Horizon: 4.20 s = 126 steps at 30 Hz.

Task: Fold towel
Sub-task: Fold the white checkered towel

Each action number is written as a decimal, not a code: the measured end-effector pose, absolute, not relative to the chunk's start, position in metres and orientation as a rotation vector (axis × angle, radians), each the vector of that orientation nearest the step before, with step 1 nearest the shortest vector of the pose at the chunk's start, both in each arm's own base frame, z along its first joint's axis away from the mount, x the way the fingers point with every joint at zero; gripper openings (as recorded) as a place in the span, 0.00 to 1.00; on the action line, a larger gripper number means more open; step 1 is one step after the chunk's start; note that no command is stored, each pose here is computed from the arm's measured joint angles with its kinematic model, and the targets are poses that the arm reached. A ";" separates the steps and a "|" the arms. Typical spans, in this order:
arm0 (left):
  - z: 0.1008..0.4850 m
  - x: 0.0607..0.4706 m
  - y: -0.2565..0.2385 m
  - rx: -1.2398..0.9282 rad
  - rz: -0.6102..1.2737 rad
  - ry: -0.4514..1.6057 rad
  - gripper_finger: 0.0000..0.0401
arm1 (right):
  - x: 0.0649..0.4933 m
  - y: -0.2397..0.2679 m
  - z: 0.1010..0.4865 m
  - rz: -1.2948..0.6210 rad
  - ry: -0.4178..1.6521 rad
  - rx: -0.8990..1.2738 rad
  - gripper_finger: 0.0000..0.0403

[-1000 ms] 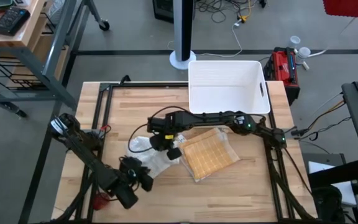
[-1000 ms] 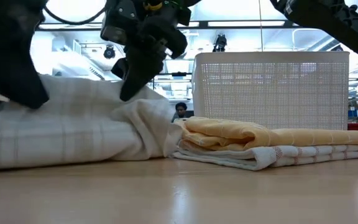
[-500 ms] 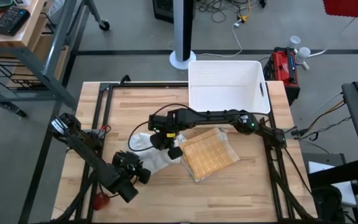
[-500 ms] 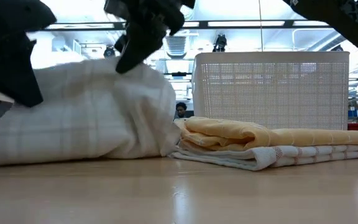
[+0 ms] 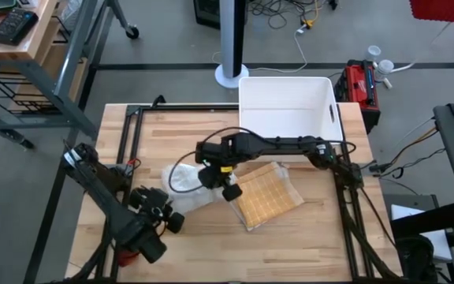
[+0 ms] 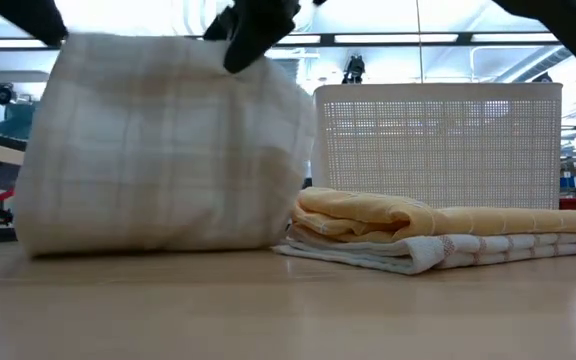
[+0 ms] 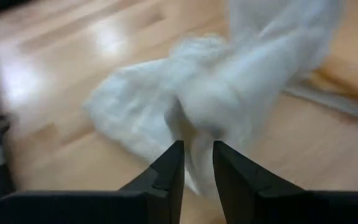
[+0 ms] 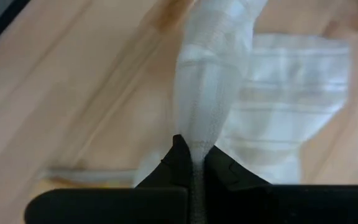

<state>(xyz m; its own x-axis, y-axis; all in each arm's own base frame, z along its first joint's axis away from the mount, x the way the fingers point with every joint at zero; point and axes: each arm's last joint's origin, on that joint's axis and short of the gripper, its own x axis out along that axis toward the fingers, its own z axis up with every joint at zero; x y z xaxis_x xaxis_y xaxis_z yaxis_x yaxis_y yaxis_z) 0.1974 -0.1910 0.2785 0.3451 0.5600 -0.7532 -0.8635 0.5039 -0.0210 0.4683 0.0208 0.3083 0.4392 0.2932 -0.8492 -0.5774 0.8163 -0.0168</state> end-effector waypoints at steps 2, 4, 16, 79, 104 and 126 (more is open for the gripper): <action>0.284 0.193 -0.190 -0.422 0.917 0.730 0.19 | 0.465 0.031 0.308 0.578 0.992 -0.333 0.01; 0.286 0.191 -0.188 -0.430 0.918 0.707 0.19 | 0.463 0.046 0.308 0.607 1.000 -0.342 0.01; 0.211 0.192 -0.172 -0.486 0.990 0.679 0.19 | 0.443 0.131 0.303 0.754 1.047 -0.383 0.01; 0.156 0.272 -0.212 -0.845 0.683 0.405 0.20 | 0.437 0.123 0.287 0.738 1.066 -0.411 0.01; 0.213 0.225 -0.237 -0.825 0.567 0.227 0.10 | 0.497 0.055 0.216 0.598 1.018 -0.360 0.01; 0.134 0.262 -0.188 -0.829 0.842 0.740 0.09 | 0.490 0.038 0.235 0.343 1.085 -0.467 0.44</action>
<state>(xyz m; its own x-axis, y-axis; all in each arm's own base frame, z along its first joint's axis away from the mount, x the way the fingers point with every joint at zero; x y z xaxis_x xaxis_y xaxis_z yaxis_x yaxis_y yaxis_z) 0.2625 -0.1882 0.1342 0.4671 0.3349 -0.8183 -0.8548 0.4079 -0.3210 0.4896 0.0379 0.2347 0.4301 0.0401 -0.9019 -0.4862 0.8521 -0.1940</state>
